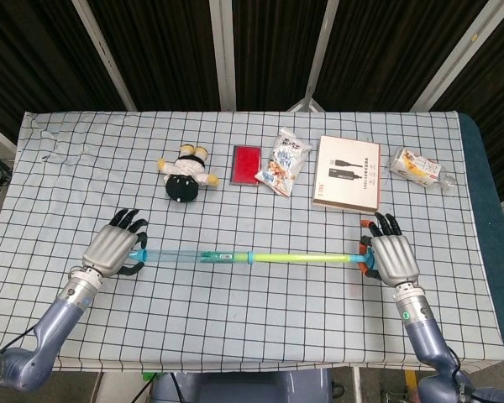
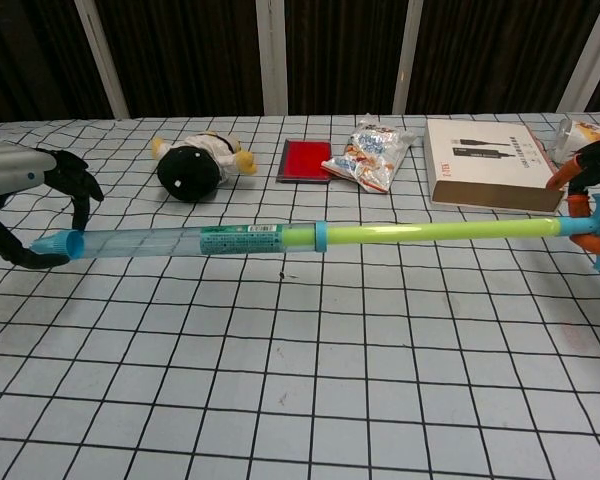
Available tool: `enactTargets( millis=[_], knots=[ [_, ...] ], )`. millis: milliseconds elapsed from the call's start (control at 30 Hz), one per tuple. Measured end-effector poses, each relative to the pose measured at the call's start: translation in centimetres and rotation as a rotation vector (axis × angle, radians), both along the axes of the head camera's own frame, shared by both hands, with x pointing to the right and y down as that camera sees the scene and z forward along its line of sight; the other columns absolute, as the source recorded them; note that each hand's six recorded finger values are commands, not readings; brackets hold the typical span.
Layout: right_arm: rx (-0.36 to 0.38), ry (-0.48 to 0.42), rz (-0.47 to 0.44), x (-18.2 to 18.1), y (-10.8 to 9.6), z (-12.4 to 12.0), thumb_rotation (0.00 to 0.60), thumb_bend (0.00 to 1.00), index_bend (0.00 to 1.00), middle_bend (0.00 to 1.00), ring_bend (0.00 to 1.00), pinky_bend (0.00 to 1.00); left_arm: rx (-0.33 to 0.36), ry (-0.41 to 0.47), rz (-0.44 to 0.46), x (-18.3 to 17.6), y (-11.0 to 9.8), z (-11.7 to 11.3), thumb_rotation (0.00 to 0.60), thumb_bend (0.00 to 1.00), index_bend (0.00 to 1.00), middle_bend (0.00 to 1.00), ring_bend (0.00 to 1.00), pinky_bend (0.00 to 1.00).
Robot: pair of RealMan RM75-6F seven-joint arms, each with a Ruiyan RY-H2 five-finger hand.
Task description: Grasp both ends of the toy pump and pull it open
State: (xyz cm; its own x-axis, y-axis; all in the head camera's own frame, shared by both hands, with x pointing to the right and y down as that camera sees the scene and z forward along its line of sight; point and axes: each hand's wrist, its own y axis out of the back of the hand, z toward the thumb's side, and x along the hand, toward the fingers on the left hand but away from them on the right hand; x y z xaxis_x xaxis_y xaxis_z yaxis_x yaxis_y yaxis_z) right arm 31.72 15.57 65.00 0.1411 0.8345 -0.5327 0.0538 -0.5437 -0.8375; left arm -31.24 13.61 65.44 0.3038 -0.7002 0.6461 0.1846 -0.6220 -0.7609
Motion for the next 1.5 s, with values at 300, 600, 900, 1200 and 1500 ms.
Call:
enactTargets(
  millis=[300, 600, 900, 1200, 1500],
  knots=[
    [-0.006, 0.02, 0.021, 1.2, -0.1, 0.3, 0.6, 0.43, 0.64, 0.24, 0.0, 0.0, -0.007, -0.012, 0.005, -0.2, 0.2, 0.4, 0.6, 0.53, 0.57, 0.17, 0.0, 0.0],
    [-0.007, 0.037, 0.035, 2.3, -0.4, 0.5, 0.6, 0.43, 0.64, 0.24, 0.0, 0.0, -0.005, -0.021, 0.008, -0.5, 0.0, 0.2, 0.6, 0.53, 0.57, 0.17, 0.0, 0.0],
    [-0.018, 0.055, 0.049, 3.4, -0.5, 0.7, 0.6, 0.42, 0.64, 0.24, 0.0, 0.0, -0.005, -0.027, 0.006, -0.8, -0.4, 0.2, 0.6, 0.53, 0.58, 0.17, 0.0, 0.0],
    [-0.021, 0.054, 0.059, 3.8, -0.5, 0.6, 0.6, 0.43, 0.64, 0.24, 0.0, 0.0, -0.008, -0.027, 0.012, -0.7, -0.3, 0.1, 0.6, 0.53, 0.57, 0.17, 0.0, 0.0],
    [-0.043, 0.074, 0.05, 4.2, -0.3, 0.6, 0.6, 0.43, 0.13, 0.07, 0.0, 0.0, -0.023, -0.018, 0.006, -0.6, 0.0, 0.2, 0.6, 0.29, 0.31, 0.11, 0.0, 0.0]
  ],
)
